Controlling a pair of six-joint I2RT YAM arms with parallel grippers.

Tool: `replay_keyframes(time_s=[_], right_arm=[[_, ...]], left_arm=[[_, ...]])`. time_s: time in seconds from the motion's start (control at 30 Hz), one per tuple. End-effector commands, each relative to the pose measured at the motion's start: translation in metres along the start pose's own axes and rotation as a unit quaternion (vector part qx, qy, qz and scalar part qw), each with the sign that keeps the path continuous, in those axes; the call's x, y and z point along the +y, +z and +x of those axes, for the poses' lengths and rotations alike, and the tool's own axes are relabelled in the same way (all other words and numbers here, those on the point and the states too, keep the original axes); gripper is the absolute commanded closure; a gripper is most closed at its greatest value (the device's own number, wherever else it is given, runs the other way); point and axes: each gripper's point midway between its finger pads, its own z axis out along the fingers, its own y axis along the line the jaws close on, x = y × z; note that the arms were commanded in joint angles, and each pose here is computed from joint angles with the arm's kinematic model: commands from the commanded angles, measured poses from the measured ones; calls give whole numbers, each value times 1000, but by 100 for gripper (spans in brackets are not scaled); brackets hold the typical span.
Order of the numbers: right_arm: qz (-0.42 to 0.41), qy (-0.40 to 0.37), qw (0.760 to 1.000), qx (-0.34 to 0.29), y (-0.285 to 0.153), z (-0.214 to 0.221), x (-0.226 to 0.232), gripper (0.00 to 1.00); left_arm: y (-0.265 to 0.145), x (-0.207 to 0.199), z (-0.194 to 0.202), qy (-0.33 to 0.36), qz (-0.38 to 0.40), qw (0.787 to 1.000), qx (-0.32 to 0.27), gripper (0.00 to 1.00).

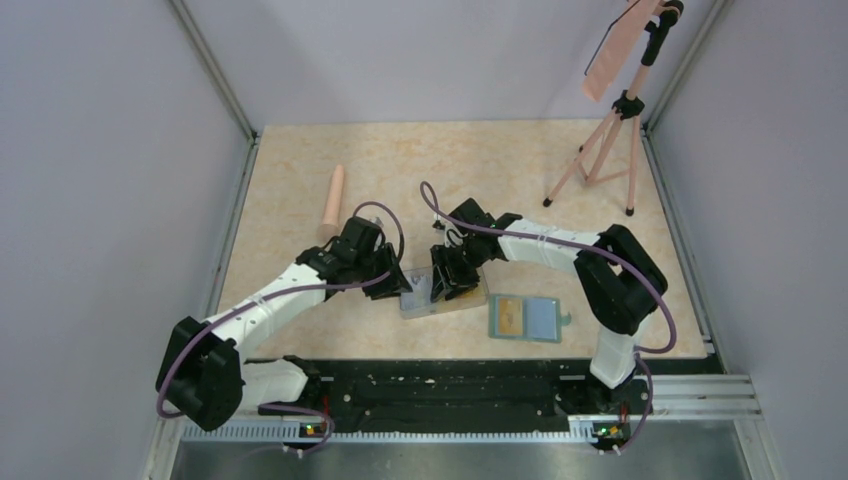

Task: Put the credit cards into the card holder
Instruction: Pick up the credit card from the storage box.

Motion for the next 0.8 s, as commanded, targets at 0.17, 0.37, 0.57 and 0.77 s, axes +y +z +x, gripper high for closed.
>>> replay_keyframes(time_s=[0.17, 0.37, 0.57, 0.77], right_arm=[[-3, -35, 998, -57, -21, -31, 22, 57], [-3, -31, 998, -58, -16, -39, 22, 55], [13, -14, 998, -61, -14, -38, 12, 50], [-7, 8, 998, -67, -13, -38, 8, 49]], left_arm=[[-2, -4, -10, 13, -3, 1000, -10, 62], [1, -3, -17, 23, -21, 999, -14, 63], [14, -13, -20, 33, -14, 999, -2, 63], [34, -7, -20, 46, -55, 997, 4, 66]])
